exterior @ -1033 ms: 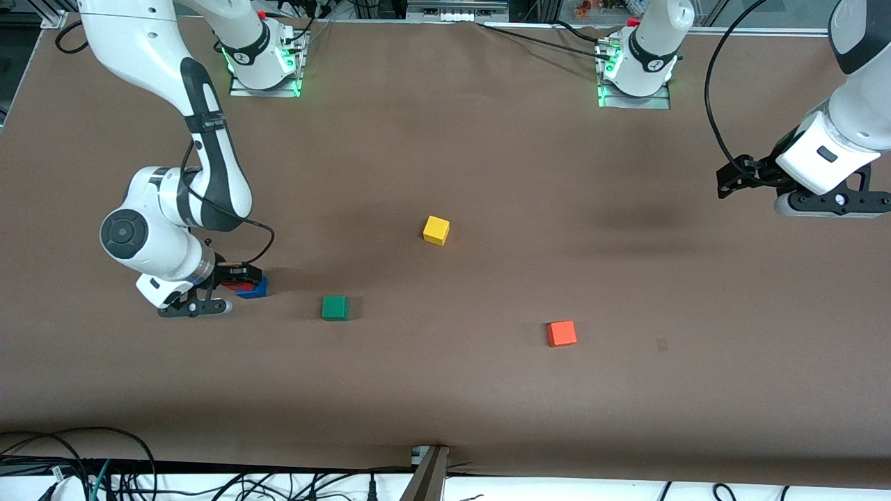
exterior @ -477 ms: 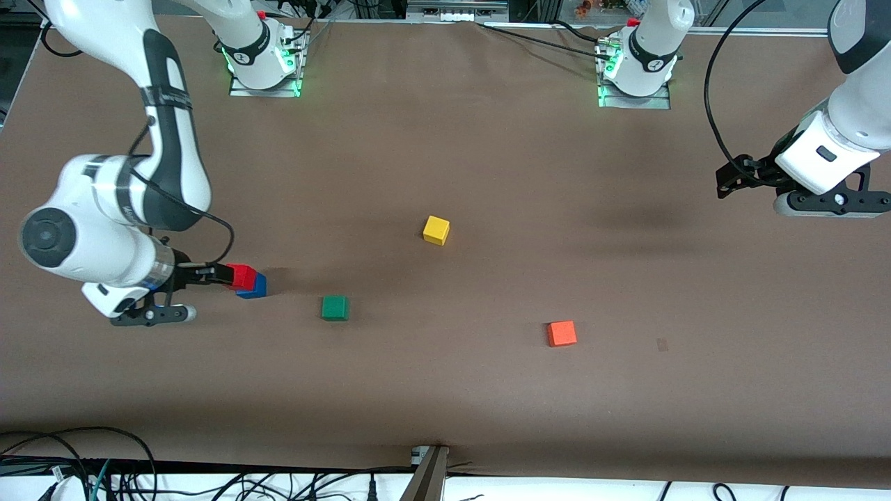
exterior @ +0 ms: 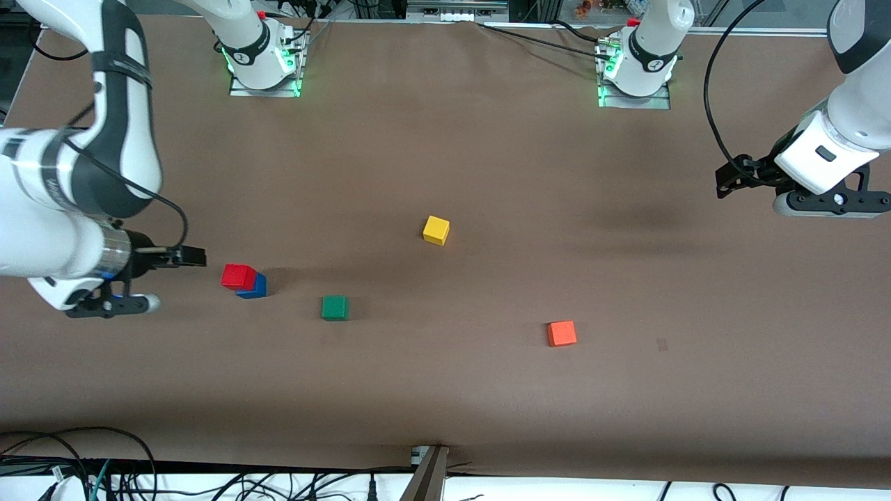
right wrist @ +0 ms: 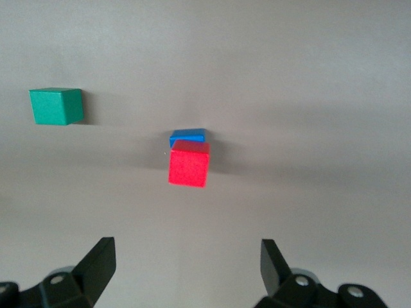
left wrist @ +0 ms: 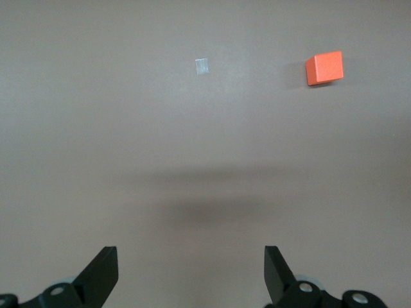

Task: Pass red block to right arm, stack on blue
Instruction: 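Open the right gripper and lift it away from the stack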

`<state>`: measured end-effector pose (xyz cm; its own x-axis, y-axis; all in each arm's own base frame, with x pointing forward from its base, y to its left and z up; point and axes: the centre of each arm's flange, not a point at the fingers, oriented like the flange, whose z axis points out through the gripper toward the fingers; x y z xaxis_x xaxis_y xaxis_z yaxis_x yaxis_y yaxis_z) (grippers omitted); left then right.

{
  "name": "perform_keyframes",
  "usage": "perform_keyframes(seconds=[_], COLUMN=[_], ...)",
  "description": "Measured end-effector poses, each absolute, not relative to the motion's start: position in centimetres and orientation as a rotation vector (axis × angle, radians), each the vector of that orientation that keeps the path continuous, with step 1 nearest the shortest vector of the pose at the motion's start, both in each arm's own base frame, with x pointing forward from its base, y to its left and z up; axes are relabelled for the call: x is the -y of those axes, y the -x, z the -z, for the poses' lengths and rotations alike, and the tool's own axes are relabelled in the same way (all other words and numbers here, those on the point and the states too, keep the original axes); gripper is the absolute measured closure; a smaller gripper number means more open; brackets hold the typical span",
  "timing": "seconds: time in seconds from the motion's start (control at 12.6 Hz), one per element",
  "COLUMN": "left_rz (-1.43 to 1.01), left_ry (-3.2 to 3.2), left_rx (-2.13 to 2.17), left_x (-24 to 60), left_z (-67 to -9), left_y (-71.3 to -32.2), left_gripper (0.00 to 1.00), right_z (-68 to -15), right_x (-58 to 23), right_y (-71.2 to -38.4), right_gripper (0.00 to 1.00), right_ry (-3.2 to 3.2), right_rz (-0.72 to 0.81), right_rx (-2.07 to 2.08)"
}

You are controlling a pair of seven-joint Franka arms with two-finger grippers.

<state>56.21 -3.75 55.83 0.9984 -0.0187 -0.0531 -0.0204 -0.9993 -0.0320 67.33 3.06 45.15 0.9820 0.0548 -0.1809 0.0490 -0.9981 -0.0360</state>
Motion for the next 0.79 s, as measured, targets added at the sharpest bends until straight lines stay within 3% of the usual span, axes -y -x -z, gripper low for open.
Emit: perform_keyframes(seconds=[0.48,0.79], left_rz=[-0.081,-0.08], left_ry=[3.108,3.108], left_rx=[-0.04,-0.04], left_x=[4.1,4.1], left_z=[-55.9,-55.9], left_y=[-56.2,-56.2], left_gripper=[0.0,0.0], right_z=[-54.2,-57.5], right_x=[-1.4,0.4], right_y=[-63.0,-59.1], right_gripper=[0.0,0.0], right_ry=[3.158,3.191], right_rz=[-0.248,-0.211], right_rx=[0.127,0.12])
